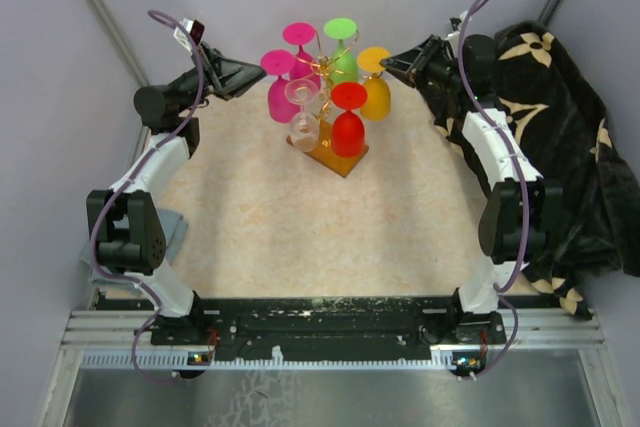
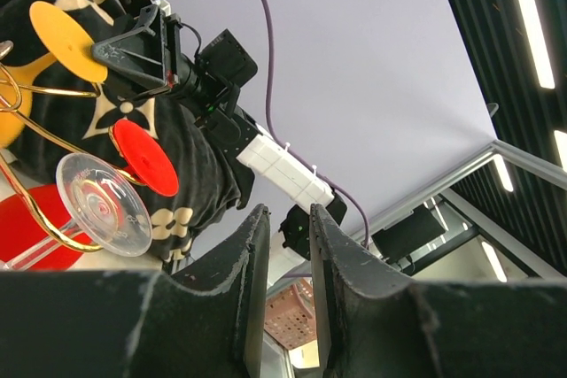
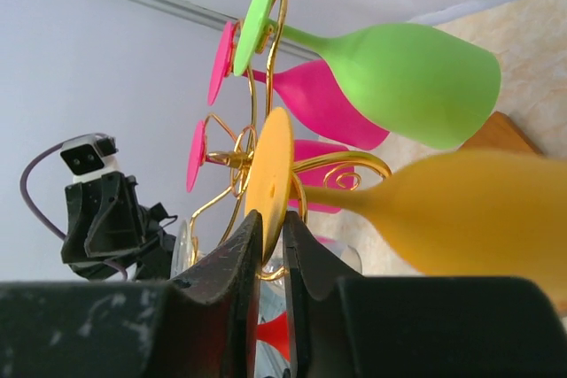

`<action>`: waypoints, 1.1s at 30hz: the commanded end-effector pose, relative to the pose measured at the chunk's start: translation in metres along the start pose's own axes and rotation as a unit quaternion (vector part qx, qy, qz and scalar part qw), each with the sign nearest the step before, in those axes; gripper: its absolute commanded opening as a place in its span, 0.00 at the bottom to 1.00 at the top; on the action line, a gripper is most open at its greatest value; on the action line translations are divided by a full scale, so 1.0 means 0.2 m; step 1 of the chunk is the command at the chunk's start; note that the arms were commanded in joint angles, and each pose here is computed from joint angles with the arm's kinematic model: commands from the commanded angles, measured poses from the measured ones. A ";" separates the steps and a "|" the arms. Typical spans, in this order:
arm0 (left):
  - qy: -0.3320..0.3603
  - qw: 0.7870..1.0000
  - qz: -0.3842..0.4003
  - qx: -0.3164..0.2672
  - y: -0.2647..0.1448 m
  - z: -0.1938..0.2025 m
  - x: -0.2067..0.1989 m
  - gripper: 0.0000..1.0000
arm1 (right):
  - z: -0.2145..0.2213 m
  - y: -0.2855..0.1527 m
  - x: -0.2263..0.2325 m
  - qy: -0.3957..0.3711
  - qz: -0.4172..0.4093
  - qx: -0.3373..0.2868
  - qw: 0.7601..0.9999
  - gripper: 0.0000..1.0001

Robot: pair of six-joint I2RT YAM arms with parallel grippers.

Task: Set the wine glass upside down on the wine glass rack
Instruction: Turn the wine glass upside down at the wine rack.

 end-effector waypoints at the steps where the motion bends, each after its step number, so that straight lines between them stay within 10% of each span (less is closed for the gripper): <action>1: 0.036 0.999 0.005 0.010 0.01 -0.01 -0.05 0.31 | -0.03 -0.01 0.06 -0.028 -0.027 -0.015 0.999 0.17; 33: 0.059 0.997 -0.047 0.018 0.02 -0.06 0.01 0.38 | -0.13 -0.22 0.03 -0.045 -0.019 -0.060 0.997 0.52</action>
Point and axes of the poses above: each gripper's point midway between its finger pads, its own y axis out along the fingers, its own x axis along the line the jaws close on, z = x × y, the point moved 8 cm from there along -y, back along the fingers, and after that the axes turned 3 degrees about -y, right-handed, at the moved point
